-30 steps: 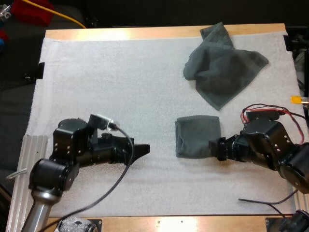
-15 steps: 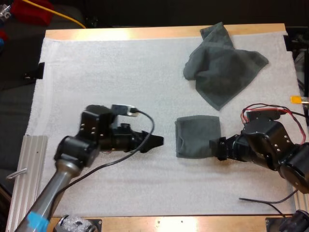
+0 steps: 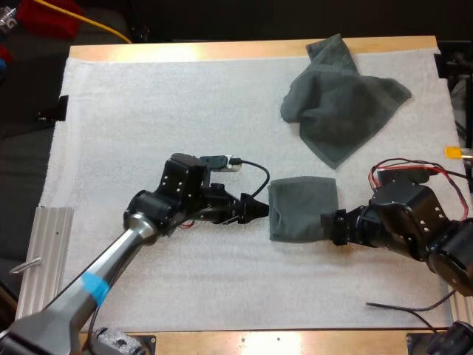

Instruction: Pick towel from pile, fold and stack

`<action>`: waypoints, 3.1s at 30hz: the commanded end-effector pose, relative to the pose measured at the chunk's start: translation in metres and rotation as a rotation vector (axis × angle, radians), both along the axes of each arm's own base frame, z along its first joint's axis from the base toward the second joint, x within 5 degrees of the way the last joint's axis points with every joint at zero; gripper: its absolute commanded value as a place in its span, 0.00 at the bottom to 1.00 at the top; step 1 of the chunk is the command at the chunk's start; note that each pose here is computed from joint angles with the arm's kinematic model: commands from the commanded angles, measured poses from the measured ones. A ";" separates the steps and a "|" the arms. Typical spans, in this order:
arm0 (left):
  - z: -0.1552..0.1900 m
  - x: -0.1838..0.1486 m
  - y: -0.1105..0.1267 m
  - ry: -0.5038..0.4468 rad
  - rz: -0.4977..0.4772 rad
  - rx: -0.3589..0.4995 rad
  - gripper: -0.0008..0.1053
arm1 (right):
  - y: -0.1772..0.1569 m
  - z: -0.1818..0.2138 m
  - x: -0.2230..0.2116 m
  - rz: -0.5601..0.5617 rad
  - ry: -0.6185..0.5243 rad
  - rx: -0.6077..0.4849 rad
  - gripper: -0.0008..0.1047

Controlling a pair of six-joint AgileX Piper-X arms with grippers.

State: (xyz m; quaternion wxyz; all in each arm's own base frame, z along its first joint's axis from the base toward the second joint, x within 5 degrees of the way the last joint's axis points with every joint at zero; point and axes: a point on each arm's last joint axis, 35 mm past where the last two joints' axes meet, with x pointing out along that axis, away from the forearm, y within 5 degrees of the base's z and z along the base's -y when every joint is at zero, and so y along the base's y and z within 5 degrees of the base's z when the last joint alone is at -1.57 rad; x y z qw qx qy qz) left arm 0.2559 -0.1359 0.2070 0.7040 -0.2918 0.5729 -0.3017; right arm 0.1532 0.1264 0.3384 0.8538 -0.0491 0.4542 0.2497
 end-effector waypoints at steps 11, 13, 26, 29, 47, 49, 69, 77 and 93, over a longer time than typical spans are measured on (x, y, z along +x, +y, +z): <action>-0.047 0.020 -0.010 0.067 -0.005 0.017 0.67 | -0.001 0.002 -0.002 0.010 -0.008 -0.009 0.71; -0.053 0.021 -0.011 0.075 -0.004 0.020 0.67 | -0.001 0.002 -0.002 0.010 -0.008 -0.009 0.71; -0.077 0.043 -0.022 0.182 0.049 -0.032 0.66 | -0.001 0.002 -0.002 0.014 -0.005 -0.006 0.71; -0.075 0.051 -0.025 0.210 0.078 -0.042 0.66 | -0.001 0.002 -0.002 0.014 -0.005 -0.006 0.71; -0.076 0.060 -0.054 0.338 0.054 0.041 0.59 | -0.001 0.002 -0.002 0.014 -0.005 -0.006 0.71; -0.077 0.058 -0.059 0.350 0.047 0.053 0.59 | -0.001 0.002 -0.002 0.014 -0.005 -0.006 0.71; -0.076 0.055 -0.092 0.403 -0.059 0.045 0.42 | -0.001 0.002 -0.002 0.014 -0.005 -0.006 0.71; -0.076 0.053 -0.092 0.377 -0.097 0.057 0.01 | -0.001 0.002 -0.002 0.010 -0.004 -0.004 0.71; -0.048 0.074 -0.007 0.241 -0.190 0.387 0.01 | -0.001 0.002 -0.002 0.010 -0.005 -0.003 0.71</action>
